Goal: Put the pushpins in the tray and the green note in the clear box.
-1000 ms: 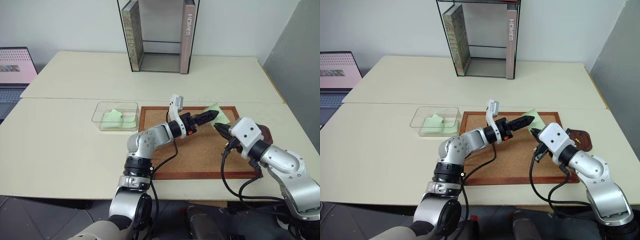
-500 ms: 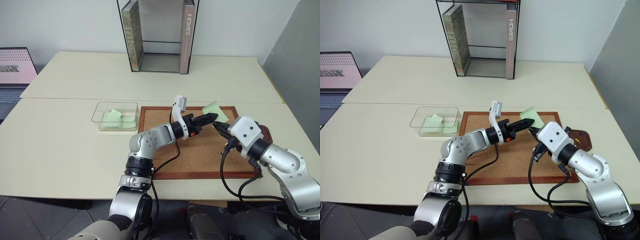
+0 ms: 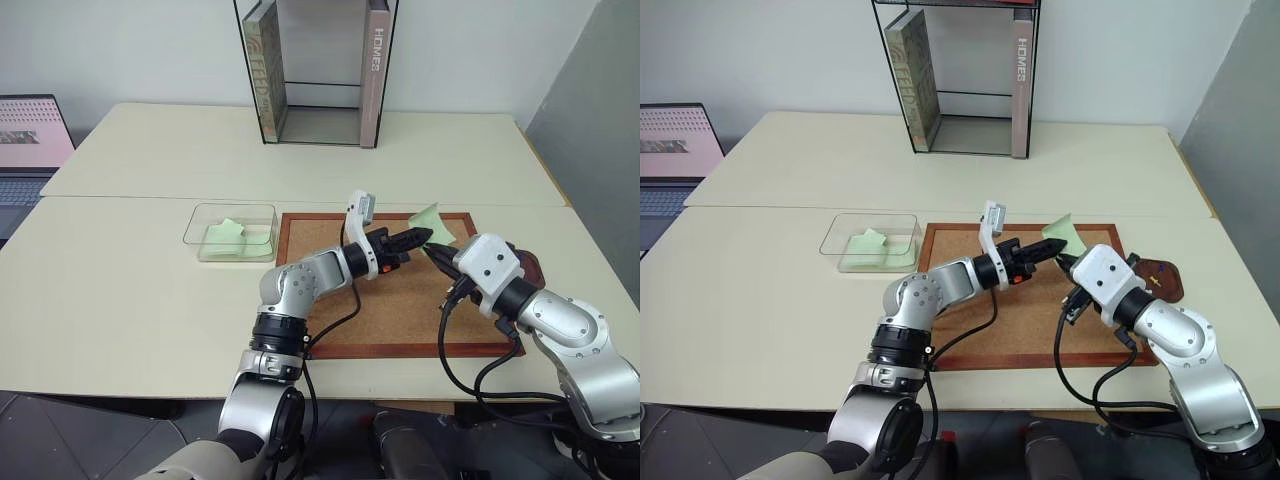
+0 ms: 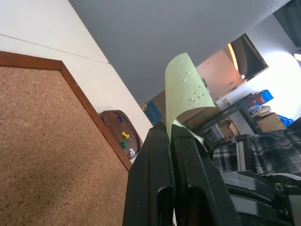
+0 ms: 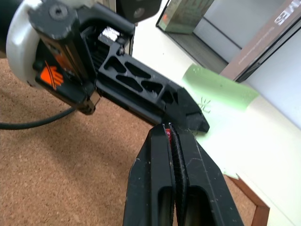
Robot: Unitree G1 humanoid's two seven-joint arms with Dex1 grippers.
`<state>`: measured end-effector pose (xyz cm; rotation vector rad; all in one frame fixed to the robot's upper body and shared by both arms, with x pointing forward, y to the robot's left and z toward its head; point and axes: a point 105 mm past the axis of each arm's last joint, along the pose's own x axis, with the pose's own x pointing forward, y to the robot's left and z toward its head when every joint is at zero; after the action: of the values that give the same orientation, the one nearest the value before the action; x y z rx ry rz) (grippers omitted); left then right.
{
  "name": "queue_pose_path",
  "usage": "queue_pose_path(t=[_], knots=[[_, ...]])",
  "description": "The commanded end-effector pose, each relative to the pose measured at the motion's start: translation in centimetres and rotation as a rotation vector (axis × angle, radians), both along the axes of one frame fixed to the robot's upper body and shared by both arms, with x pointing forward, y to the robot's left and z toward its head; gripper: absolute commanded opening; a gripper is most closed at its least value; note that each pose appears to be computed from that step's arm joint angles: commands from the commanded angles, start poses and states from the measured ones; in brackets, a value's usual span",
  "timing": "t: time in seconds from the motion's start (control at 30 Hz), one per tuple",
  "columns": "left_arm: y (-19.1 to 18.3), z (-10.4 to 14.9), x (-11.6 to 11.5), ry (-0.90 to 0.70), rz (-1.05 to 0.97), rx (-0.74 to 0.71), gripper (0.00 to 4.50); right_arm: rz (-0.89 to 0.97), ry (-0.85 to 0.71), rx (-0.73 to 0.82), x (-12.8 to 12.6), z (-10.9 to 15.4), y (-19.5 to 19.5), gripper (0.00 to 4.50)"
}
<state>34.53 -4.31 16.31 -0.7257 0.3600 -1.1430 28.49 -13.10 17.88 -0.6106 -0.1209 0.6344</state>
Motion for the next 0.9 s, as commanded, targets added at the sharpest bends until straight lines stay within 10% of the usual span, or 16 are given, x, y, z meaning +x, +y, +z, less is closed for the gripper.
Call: queue_pose_path(t=[0.03, 0.47, 0.9], knots=[[-0.7, 1.3, 0.1, -0.06, 0.001, -0.012, 0.04, 0.026, -0.112, 0.014, -1.0, 2.3, 0.5, 0.0], [0.0, 1.0, 0.9, -0.139, 0.048, 0.045, 0.04, -0.164, -0.116, 0.074, -1.2, 3.6, -3.5, 0.0], [1.6, 2.9, -1.1, -0.569, 0.036, 0.227, 0.04, -0.596, 0.29, 0.22, 1.5, -3.0, -14.3, 0.0]])
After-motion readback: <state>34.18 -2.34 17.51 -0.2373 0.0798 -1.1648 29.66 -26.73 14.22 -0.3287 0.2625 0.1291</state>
